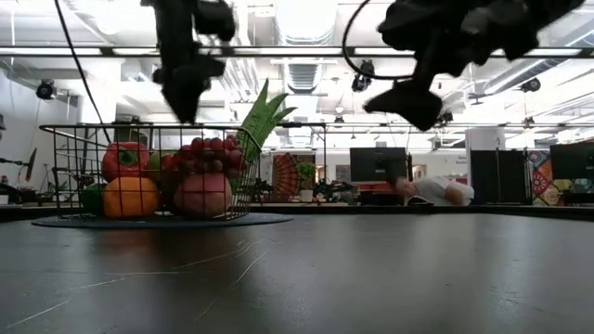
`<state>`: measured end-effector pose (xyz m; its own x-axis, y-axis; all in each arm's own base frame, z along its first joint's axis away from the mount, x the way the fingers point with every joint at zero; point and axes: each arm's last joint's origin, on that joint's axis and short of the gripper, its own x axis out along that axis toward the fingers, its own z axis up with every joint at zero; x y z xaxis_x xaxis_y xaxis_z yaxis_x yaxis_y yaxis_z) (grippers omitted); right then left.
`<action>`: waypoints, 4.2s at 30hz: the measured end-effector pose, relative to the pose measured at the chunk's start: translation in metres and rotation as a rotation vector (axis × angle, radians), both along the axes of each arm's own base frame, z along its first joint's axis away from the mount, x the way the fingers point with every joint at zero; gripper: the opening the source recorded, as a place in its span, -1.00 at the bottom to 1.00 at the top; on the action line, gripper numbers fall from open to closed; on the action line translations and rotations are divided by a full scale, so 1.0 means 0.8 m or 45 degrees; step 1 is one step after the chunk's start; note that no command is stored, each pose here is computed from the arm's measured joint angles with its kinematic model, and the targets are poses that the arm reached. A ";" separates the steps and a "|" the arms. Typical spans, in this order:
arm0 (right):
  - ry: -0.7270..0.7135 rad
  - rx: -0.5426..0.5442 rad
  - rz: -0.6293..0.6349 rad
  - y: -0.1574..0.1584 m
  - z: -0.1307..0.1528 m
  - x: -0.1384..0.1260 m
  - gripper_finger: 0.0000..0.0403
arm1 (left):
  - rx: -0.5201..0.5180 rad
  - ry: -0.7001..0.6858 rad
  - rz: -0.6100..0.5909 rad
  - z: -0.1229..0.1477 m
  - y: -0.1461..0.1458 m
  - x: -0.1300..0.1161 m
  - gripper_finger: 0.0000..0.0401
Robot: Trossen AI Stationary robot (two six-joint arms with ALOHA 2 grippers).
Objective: Build produce basket
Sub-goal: Put the green chayote into the wire basket
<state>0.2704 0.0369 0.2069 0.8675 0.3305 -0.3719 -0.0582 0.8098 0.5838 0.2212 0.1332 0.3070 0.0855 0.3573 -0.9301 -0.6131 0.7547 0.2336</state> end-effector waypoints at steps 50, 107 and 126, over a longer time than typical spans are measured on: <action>1.546 -0.921 0.318 0.221 -0.025 -0.185 0.62 | 0.615 -1.029 -0.640 0.113 -0.186 0.046 0.51; -0.852 -1.019 -0.039 -0.014 -0.018 0.015 0.13 | 0.604 -1.151 -1.036 -0.016 -0.258 0.061 0.51; -0.926 -0.989 0.142 -0.039 -0.020 0.033 0.13 | 0.483 -1.314 -0.911 -0.051 -0.262 0.070 0.51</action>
<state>0.2970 0.0054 0.1911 0.9451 0.3168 0.0796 -0.2814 0.9133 -0.2943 0.2770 -0.0763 0.2658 0.9715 0.1599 -0.1752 -0.1302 0.9769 0.1694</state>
